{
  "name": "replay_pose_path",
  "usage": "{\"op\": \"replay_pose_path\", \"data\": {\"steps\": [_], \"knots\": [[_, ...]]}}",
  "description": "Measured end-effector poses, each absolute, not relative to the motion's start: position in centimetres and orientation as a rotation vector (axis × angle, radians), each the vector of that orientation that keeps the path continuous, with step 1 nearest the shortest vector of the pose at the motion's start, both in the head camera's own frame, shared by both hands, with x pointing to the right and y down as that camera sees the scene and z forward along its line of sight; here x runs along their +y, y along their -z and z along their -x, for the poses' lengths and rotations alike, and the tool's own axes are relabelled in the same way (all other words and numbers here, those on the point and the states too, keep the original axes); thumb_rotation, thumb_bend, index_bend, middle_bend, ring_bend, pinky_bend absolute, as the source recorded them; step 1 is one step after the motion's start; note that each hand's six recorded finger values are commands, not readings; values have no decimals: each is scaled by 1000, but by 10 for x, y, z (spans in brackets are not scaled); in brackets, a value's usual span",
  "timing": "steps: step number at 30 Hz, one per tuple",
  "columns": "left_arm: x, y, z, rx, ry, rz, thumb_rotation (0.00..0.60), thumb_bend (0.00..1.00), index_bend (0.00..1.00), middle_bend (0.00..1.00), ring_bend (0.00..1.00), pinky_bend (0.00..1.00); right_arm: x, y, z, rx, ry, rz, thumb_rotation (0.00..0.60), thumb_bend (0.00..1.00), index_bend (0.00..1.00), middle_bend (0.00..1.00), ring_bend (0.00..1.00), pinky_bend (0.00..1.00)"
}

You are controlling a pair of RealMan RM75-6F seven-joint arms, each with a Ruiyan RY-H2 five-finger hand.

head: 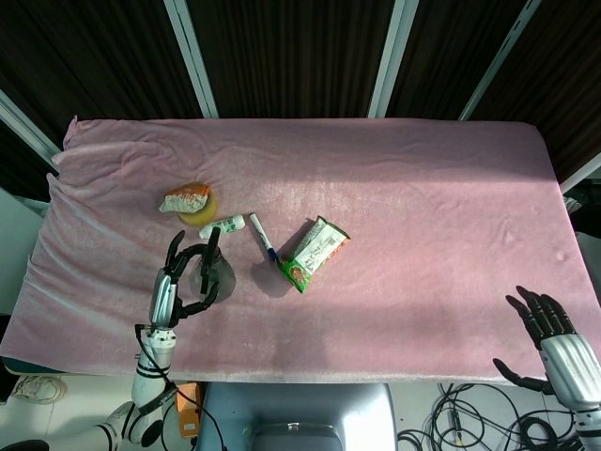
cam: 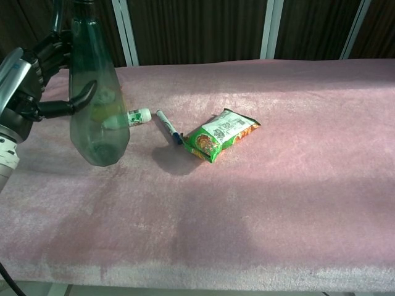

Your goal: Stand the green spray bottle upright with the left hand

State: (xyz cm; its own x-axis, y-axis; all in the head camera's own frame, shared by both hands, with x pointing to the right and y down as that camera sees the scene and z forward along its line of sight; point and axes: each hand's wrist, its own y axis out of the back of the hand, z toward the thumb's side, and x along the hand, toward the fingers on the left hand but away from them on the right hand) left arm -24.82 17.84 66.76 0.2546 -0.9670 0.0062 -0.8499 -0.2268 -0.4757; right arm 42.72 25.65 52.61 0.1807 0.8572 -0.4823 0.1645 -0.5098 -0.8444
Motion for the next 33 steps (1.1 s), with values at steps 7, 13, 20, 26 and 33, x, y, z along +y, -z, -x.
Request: {"op": "replay_pose_path", "data": {"steps": [7,13,20,26,33], "knots": [[184,-674,252,1709,416,2187,600,541,747,654,346,35,256,-526,-428,-967,-1369,1811,600,368,0,0,0,20],[187,-683,263,1725,465,2190,600,542,747,647,337,29,257,-528,-426,-954,-1371,1813,600,368,0,0,0,20],[190,-688,265,1708,480,2198,600,541,741,627,329,24,257,-529,-425,-950,-1375,1812,600,368,0,0,0,20],[191,-691,268,1689,499,2195,600,511,717,589,305,24,258,-529,-426,-950,-1375,1813,600,367,0,0,0,20],[192,-697,272,1693,518,2204,600,481,644,539,268,23,258,-530,-425,-947,-1379,1810,600,368,0,0,0,20]]}}
